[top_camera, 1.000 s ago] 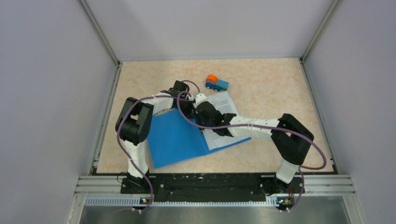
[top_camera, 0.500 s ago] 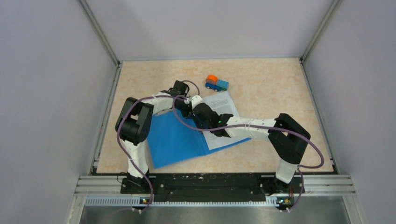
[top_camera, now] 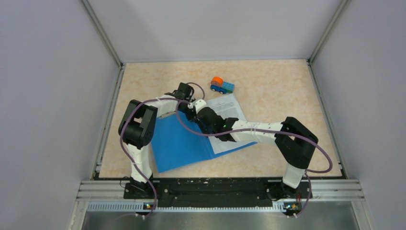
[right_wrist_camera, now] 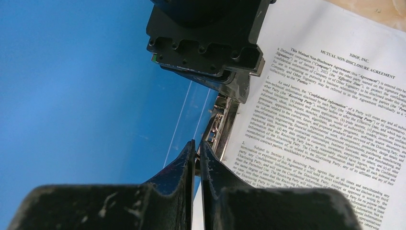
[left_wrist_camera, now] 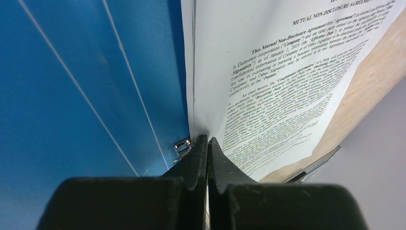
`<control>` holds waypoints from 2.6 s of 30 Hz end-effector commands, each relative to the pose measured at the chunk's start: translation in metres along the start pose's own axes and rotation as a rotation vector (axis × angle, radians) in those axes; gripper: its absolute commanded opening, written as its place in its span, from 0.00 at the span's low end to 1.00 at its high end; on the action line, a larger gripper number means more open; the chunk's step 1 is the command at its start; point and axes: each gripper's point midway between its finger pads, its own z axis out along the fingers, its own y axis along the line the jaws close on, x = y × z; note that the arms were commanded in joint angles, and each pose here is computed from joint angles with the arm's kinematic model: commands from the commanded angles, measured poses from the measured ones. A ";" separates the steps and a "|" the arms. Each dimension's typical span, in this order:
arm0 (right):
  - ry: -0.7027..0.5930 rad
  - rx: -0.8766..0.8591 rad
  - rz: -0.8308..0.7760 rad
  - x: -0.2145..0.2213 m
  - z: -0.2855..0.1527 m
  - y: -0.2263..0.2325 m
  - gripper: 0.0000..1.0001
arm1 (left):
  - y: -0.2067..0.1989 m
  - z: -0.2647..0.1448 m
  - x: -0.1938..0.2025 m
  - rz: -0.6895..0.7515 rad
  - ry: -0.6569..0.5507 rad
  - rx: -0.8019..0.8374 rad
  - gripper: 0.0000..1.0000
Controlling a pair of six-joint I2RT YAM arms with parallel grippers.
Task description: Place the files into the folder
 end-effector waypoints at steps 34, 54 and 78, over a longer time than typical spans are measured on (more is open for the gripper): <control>0.212 0.021 -0.020 0.103 -0.009 -0.008 0.00 | 0.063 0.028 0.011 -0.038 0.018 -0.213 0.00; 0.312 0.042 -0.012 0.151 0.000 -0.012 0.00 | 0.065 0.030 0.012 -0.044 0.006 -0.204 0.00; 0.328 -0.177 -0.016 0.144 0.008 0.029 0.00 | 0.065 0.032 0.013 -0.054 0.006 -0.201 0.00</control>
